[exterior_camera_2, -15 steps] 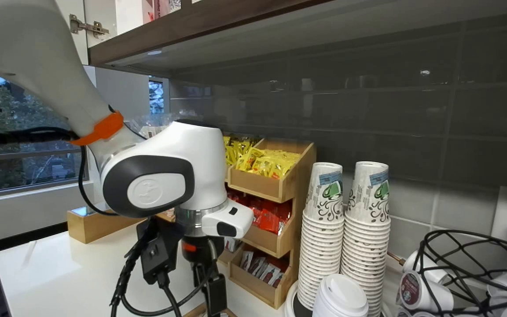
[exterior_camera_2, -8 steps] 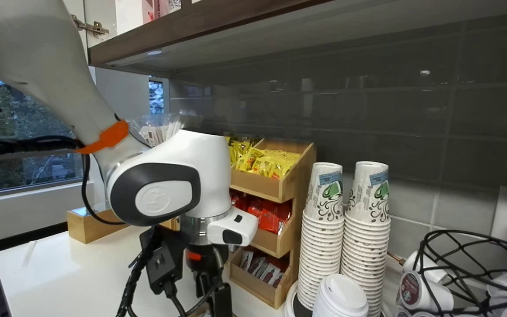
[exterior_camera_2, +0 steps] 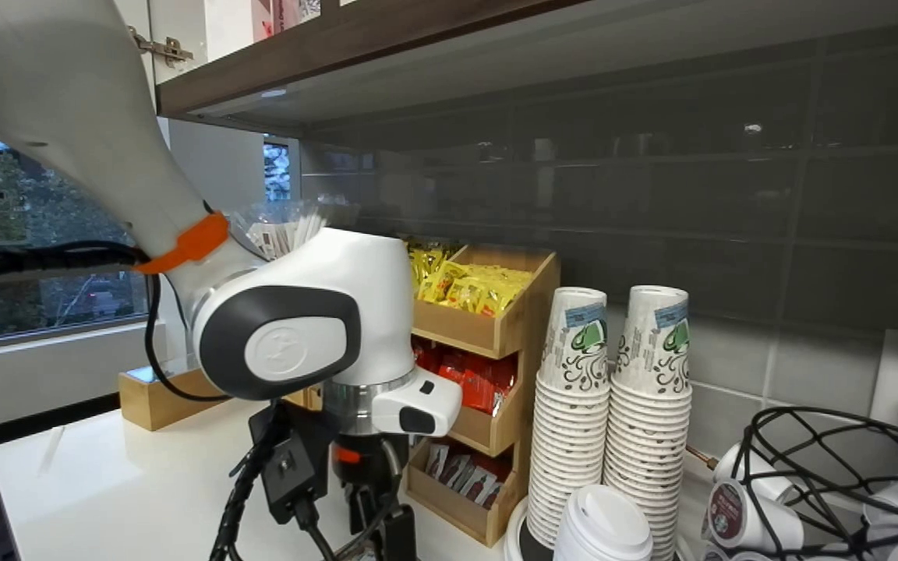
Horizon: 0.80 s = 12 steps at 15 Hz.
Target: Remove one object from the box
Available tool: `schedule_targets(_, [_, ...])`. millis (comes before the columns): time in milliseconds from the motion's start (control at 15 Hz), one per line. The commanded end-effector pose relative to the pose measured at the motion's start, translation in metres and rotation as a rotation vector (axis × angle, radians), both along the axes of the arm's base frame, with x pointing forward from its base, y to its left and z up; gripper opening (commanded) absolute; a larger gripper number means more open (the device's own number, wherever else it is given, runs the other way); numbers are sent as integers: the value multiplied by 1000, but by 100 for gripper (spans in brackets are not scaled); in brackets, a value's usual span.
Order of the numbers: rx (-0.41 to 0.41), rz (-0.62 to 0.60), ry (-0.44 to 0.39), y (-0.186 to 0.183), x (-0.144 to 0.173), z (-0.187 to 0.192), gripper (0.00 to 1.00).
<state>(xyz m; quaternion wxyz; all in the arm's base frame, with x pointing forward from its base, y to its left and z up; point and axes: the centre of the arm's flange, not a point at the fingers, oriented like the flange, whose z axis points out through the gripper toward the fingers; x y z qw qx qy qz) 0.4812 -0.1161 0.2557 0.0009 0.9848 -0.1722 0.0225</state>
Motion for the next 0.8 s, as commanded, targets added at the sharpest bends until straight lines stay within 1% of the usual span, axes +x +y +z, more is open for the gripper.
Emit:
schedule_targets(0, [-8,-11,51,0,-3,5,100])
schedule_targets(133, [-10,-14,61,0,-4,6,97])
schedule_targets(267, [-7,-18,62,-1,-3,7,92])
schedule_targets(333, [-6,-20,60,-1,-2,7,86])
schedule_targets(400, [-5,-21,59,-1,-2,8,85])
schedule_targets(600, [-4,-20,56,-1,0,11,77])
schedule_targets(667, [-4,-19,55,-1,0,11,68])
schedule_targets(733, [-4,-19,55,-1,1,11,69])
